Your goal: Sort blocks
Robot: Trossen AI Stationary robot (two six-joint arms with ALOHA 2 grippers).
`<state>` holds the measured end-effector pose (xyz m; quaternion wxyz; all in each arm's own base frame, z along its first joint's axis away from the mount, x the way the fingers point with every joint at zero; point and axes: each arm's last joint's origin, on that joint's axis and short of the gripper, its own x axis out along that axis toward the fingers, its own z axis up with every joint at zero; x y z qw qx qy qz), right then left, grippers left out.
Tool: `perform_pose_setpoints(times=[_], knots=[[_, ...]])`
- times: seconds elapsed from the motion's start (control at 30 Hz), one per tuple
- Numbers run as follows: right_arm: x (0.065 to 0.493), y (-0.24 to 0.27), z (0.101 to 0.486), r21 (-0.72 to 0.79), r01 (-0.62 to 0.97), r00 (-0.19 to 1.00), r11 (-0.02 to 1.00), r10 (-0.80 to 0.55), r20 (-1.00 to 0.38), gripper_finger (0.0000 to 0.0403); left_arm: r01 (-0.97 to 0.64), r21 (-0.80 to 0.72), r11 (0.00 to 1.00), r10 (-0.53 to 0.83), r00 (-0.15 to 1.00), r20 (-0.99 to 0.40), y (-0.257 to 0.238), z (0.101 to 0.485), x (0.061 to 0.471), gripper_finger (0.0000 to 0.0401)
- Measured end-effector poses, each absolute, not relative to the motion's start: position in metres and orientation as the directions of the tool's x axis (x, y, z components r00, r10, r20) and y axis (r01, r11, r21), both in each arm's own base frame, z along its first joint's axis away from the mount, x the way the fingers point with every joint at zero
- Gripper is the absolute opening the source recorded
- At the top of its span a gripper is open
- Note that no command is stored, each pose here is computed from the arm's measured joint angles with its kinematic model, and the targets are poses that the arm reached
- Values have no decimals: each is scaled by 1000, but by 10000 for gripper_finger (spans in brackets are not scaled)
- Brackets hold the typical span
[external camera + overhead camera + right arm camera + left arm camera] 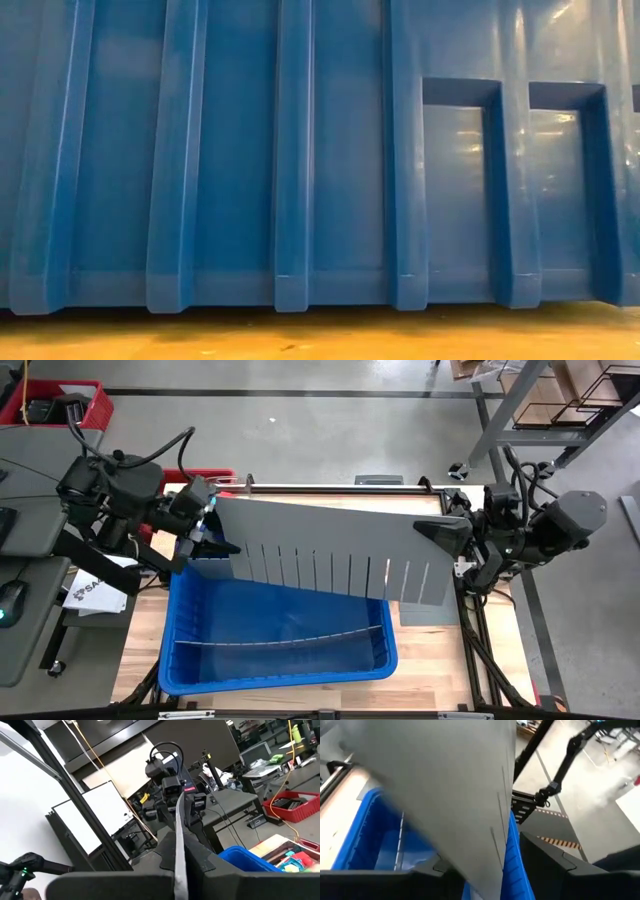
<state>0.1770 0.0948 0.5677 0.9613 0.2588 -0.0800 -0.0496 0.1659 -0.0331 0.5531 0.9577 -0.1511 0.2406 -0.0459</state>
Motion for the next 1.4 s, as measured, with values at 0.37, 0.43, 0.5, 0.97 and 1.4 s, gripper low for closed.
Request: perform_pose_setpoints(times=[0.37,0.43,0.5,0.97,1.4], knots=[[176,94,570,492,47,980,869,-136,147,0,91,-236,967,-196,858,-474,-38,548,184,11],[176,95,570,493,43,980,869,-132,148,0,105,-242,965,-210,861,-464,-38,549,183,11],[175,95,571,497,37,980,867,-129,150,0,124,-249,961,-227,866,-445,-38,551,179,7],[192,105,553,517,65,994,854,-99,39,0,5,-222,975,-84,932,-352,-20,566,115,1],[194,111,526,546,66,977,835,58,-207,125,-259,-140,956,200,921,-334,-3,565,72,0]])
